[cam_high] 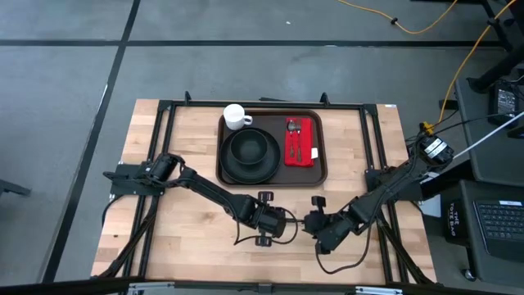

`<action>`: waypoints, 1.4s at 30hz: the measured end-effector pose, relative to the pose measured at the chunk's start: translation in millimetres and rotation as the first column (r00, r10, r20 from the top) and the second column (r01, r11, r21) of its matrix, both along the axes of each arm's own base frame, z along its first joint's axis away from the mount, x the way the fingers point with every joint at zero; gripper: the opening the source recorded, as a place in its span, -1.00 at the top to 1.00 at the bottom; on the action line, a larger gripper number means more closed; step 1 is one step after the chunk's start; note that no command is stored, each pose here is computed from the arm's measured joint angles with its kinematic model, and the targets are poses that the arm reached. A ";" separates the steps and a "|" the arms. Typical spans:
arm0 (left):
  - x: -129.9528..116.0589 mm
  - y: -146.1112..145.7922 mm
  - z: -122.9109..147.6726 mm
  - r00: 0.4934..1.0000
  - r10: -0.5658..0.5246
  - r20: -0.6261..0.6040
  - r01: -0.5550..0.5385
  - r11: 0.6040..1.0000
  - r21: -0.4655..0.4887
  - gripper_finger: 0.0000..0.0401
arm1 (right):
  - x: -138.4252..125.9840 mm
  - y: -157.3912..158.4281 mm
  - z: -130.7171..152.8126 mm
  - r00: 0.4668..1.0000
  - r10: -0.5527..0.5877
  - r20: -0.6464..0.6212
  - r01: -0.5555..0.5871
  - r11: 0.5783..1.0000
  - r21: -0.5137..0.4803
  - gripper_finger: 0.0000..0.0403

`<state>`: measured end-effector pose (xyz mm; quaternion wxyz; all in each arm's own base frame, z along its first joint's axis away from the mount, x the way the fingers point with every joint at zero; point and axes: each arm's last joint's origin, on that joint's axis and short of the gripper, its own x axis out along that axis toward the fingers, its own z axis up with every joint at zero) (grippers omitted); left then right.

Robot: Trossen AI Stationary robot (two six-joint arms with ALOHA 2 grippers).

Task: Set up tray
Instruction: Put the black table knife on the red napkin to the right of the black fork

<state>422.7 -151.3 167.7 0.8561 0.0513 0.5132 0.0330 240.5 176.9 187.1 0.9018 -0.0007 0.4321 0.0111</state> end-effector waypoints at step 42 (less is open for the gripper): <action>0.2 1.4 1.1 1.000 0.012 0.016 -0.013 0.999 0.045 0.72 | 20.3 -16.6 -34.4 0.995 -0.041 -0.090 0.028 0.990 -0.137 0.32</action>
